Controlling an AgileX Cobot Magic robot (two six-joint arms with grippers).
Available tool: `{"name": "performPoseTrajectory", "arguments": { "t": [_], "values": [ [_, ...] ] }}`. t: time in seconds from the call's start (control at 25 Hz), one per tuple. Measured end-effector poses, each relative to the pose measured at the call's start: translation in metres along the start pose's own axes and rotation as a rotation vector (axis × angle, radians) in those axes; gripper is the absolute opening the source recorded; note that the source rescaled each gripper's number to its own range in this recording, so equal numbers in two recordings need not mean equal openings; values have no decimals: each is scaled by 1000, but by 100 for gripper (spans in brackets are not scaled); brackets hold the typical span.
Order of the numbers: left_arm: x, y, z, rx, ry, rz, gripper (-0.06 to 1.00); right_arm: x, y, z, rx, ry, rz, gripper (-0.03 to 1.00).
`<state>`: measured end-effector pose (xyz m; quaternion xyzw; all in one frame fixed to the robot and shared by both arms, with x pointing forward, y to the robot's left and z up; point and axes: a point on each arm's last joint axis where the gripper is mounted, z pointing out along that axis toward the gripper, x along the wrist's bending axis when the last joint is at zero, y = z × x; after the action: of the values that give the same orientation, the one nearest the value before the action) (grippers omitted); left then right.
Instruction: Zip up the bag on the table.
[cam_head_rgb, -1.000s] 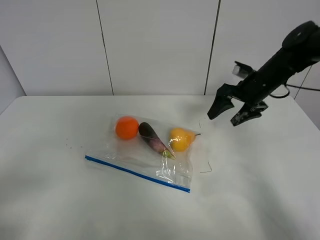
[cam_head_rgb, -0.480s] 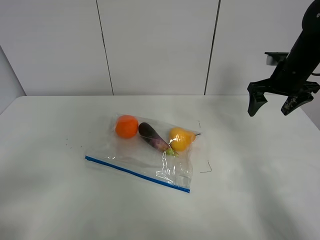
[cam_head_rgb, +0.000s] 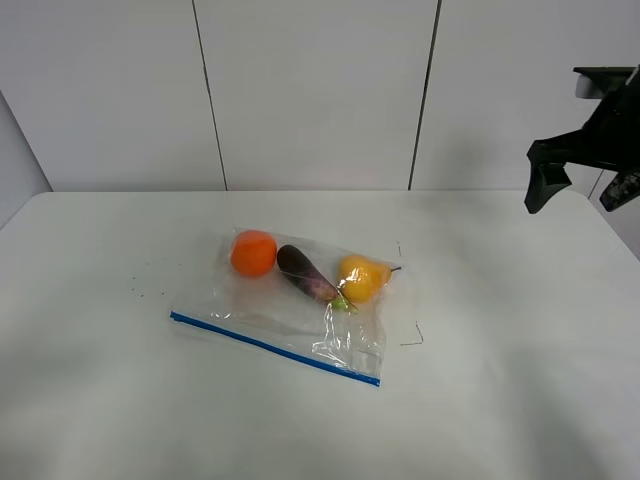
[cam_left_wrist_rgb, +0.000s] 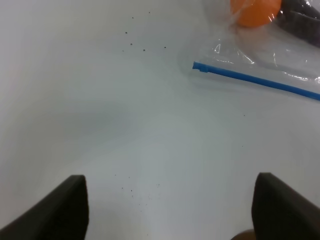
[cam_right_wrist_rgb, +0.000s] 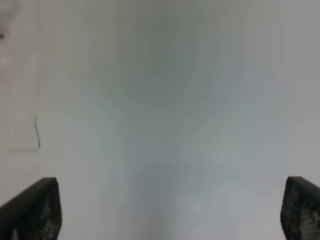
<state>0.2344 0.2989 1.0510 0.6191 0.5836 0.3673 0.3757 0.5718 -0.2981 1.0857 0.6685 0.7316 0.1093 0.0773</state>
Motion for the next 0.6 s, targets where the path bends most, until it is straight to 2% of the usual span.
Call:
{"name": "performPoseTrajectory", "arguments": {
  "t": [0.32, 0.44, 0.6],
  "values": [
    [0, 0, 0, 0, -1, 0, 97, 13, -119, -19, 49, 2, 2, 97],
    [0, 0, 0, 0, -2, 1, 97, 17, -161, -18, 32, 0, 2, 97],
    [0, 0, 0, 0, -2, 1, 97, 21, -210, -11, -73, -12, 2, 97]
  ]
}}
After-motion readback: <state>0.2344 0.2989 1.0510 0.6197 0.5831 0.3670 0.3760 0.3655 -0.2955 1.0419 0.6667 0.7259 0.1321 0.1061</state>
